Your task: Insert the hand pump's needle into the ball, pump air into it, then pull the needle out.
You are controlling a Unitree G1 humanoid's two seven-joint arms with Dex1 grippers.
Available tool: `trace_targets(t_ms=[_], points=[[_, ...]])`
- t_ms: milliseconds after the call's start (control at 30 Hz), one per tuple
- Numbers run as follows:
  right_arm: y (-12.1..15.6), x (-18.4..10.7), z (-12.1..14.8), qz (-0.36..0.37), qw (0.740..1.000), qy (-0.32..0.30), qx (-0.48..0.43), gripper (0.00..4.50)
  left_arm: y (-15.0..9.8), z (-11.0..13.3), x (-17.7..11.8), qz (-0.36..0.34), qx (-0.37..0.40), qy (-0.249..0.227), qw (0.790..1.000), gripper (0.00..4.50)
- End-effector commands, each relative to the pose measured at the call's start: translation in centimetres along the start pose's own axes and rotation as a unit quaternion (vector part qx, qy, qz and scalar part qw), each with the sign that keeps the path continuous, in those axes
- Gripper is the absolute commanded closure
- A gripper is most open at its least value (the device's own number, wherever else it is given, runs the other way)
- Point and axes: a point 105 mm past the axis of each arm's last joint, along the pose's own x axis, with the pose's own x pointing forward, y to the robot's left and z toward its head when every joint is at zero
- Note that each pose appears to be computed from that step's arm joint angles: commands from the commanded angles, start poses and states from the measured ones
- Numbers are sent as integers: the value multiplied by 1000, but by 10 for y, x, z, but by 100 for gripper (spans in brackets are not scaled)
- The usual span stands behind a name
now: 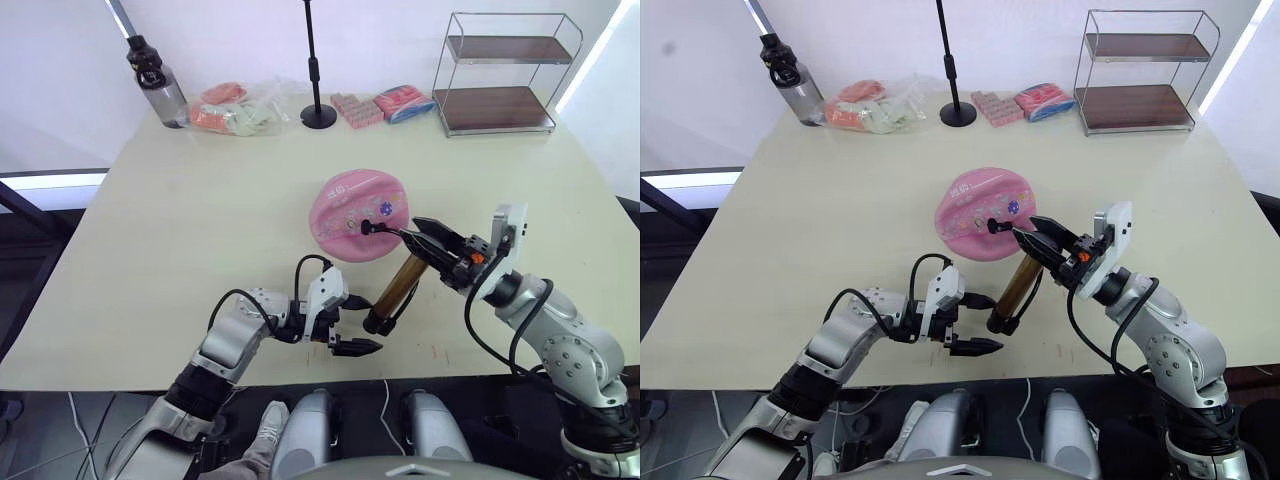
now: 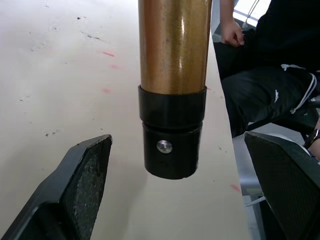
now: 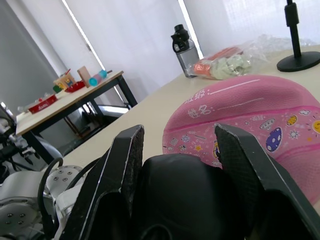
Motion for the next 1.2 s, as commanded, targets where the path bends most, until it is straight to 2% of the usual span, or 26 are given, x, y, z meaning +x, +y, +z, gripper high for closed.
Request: trace_targets(t_ms=[33, 433, 533, 700, 733, 967, 1200], points=[[15, 3, 17, 39, 998, -19, -46, 270, 2, 8, 2, -1, -8, -15, 1000, 3], [26, 7, 15, 74, 995, -5, -74, 270, 0, 9, 4, -19, -10, -10, 1000, 3], [27, 7, 15, 76, 994, -5, -75, 270, -1, 9, 4, -22, -10, -8, 1000, 88], [28, 7, 14, 81, 994, 0, -79, 270, -2, 7, 4, -23, -8, -5, 1000, 316], [29, 7, 14, 83, 993, 1, -81, 270, -2, 7, 3, -24, -7, -4, 1000, 343], [31, 6, 12, 101, 989, 15, -103, 270, 0, 5, 5, -21, 2, -1, 1000, 343], [34, -5, -1, 147, 970, 70, -178, 270, 13, 13, 28, 14, 65, -26, 997, 343]])
